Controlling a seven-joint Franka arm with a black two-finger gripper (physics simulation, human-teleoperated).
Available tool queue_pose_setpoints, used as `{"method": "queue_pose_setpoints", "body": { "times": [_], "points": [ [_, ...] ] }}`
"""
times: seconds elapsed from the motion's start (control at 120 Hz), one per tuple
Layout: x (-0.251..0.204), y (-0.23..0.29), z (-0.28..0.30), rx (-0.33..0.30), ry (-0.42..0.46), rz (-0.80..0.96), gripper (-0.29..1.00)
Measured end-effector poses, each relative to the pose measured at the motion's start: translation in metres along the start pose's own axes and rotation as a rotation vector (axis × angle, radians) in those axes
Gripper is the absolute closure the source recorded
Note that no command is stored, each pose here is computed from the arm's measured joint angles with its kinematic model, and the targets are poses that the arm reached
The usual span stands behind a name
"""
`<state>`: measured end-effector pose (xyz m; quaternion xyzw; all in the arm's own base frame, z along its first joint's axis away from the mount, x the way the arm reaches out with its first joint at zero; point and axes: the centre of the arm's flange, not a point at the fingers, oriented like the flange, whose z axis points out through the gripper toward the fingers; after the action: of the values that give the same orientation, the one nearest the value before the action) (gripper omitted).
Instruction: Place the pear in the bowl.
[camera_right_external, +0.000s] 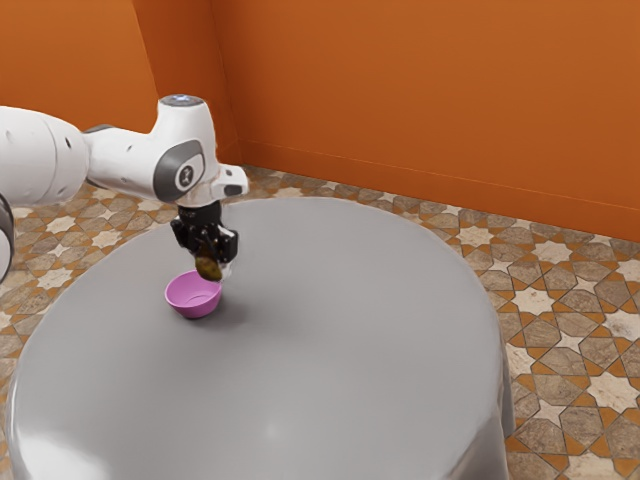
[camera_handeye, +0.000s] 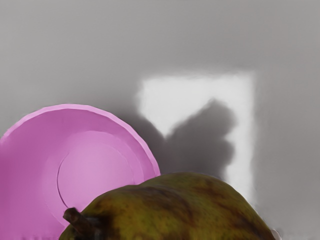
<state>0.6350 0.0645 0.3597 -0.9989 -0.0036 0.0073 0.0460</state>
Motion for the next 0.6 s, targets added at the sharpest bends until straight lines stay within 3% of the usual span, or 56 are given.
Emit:
{"method": "queue_pose_setpoints", "body": {
  "times": [0.35, 0.6],
  "points": [
    [-0.028, -0.05, 0.02, 0.025, -0.07, 0.049, 0.67],
    [-0.018, -0.058, 0.017, 0.048, -0.051, 0.109, 0.7]
  ]
}}
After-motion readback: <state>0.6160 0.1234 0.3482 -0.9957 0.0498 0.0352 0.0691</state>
